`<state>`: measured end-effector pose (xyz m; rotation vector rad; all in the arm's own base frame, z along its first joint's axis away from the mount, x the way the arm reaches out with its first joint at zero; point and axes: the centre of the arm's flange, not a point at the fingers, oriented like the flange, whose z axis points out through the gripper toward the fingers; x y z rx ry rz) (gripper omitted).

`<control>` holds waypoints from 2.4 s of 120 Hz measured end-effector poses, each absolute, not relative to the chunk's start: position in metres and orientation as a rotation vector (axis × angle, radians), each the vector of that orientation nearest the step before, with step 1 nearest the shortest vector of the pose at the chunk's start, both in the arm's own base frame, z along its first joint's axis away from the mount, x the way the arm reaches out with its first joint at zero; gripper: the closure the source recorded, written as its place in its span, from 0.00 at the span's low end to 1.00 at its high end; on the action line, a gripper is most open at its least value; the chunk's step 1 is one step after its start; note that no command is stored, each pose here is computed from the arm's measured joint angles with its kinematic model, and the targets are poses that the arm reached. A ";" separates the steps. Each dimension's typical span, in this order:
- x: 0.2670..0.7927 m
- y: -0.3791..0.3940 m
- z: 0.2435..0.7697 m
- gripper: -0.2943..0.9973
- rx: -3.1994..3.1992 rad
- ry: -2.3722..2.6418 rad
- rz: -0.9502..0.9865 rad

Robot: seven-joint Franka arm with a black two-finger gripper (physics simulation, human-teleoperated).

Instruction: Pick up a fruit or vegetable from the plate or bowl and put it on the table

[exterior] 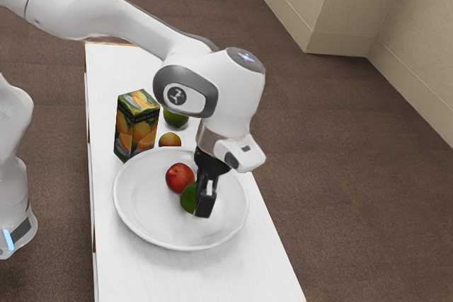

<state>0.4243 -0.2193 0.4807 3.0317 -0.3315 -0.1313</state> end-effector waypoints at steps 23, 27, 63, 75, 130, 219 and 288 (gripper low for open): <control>0.330 -0.339 0.513 0.53 2.966 -0.711 -0.074; 0.323 -0.348 0.512 0.53 2.956 -0.734 -0.082; 0.318 -0.376 0.494 0.53 2.915 -0.776 -0.121; 0.322 -0.376 0.494 0.45 2.911 -0.760 -0.102; 0.356 -0.355 0.500 0.24 2.906 -0.653 -0.013; 0.446 -0.098 0.508 0.23 3.052 -0.082 -0.151; 0.421 -0.089 0.485 0.23 3.011 -0.070 -0.381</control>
